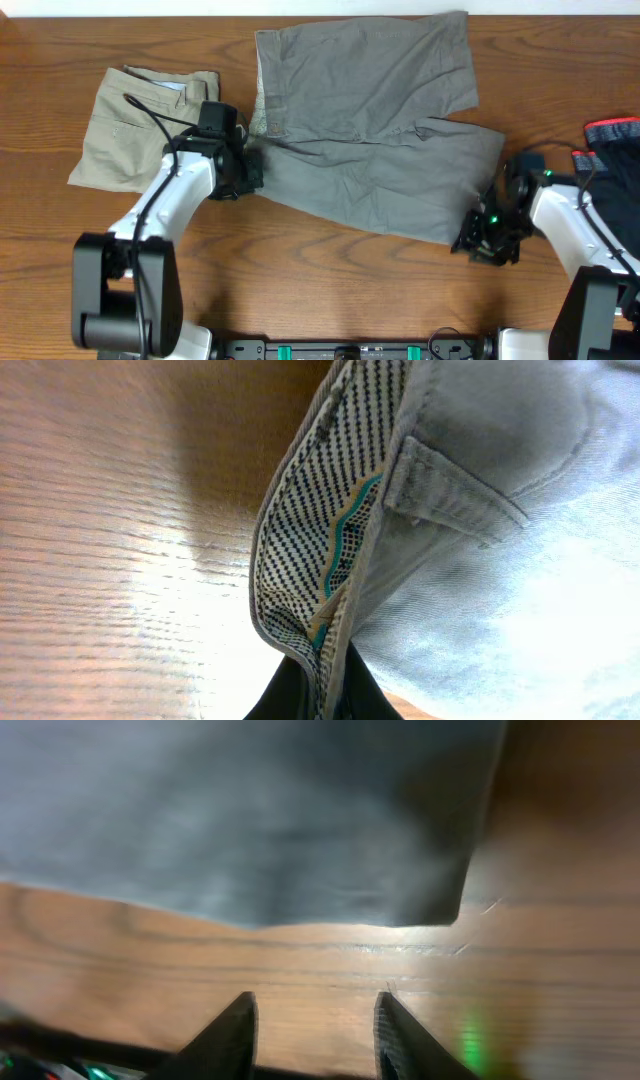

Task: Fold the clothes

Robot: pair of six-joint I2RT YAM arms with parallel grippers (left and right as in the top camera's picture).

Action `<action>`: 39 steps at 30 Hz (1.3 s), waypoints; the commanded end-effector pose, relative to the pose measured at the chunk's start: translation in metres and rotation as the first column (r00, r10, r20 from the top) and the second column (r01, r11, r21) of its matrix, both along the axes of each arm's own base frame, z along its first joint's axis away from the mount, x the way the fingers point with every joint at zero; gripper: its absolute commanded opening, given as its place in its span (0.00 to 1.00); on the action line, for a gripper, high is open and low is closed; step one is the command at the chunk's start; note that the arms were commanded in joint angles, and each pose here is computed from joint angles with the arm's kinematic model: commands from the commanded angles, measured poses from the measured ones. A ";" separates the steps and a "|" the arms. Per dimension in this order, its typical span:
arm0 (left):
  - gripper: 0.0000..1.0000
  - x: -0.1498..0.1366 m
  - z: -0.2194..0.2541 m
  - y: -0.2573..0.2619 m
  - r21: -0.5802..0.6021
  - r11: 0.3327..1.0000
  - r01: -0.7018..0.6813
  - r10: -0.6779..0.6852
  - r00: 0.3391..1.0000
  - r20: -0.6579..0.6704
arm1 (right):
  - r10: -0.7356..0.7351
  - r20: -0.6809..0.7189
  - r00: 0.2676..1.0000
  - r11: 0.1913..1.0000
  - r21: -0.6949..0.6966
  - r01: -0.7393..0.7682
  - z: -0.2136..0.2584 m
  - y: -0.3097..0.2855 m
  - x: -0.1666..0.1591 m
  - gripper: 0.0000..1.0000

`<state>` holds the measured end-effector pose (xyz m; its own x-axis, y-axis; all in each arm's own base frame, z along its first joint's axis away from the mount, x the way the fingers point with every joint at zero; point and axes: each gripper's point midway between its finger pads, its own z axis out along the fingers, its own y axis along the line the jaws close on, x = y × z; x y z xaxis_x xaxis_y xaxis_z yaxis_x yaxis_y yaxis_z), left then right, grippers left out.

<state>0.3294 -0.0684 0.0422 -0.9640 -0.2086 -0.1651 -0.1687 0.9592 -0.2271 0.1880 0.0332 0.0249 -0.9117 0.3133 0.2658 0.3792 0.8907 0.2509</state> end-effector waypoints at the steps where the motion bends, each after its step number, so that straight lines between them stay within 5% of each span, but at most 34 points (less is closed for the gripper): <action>1: 0.06 0.002 0.004 0.006 0.024 0.999 -0.025 0.024 1.000 0.017 | -0.040 -0.037 0.999 0.999 0.007 0.040 -0.011 0.005 -0.013 0.19; 3: 0.06 0.002 0.003 0.006 0.024 0.999 -0.025 0.024 1.000 0.016 | -0.040 -0.037 0.998 0.999 0.007 0.041 -0.015 0.005 -0.016 0.16; 7: 0.06 0.001 0.003 0.006 0.024 0.999 -0.024 0.024 1.000 0.014 | -0.065 0.036 0.997 0.998 -0.001 0.065 -0.026 0.004 -0.001 0.43; 10: 0.06 0.000 0.003 0.006 0.025 0.999 -0.024 0.024 1.000 0.009 | -0.128 0.084 0.988 0.992 -0.004 0.128 -0.034 0.003 0.011 0.48; 13: 0.06 -0.003 0.002 0.006 0.026 0.999 -0.023 0.024 1.000 -0.002 | -0.148 0.112 0.983 0.989 -0.005 0.150 -0.038 0.003 0.016 0.45; 19: 0.06 -0.004 0.002 0.006 0.027 0.999 -0.023 0.024 1.000 -0.010 | -0.147 0.161 0.976 0.988 -0.029 0.154 -0.039 -0.004 0.028 0.18; 23: 0.06 -0.004 0.002 0.006 0.028 0.999 -0.019 0.019 1.000 -0.009 | -0.148 0.213 0.966 0.987 -0.029 0.158 -0.039 -0.006 0.041 0.43; 28: 0.06 -0.008 0.001 0.007 0.033 0.999 -0.005 0.005 1.000 -0.022 | -0.156 0.232 0.960 0.984 -0.044 0.170 -0.036 -0.010 0.048 0.49; 34: 0.06 -0.009 0.001 0.007 0.034 0.999 -0.005 0.006 1.000 -0.026 | -0.215 0.240 0.947 0.964 -0.106 0.246 -0.038 -0.027 0.051 0.11; 39: 0.06 -0.011 0.001 0.007 0.035 0.999 0.000 0.001 0.999 -0.034 | -0.196 0.274 0.942 0.966 -0.113 0.234 -0.030 -0.036 0.059 0.01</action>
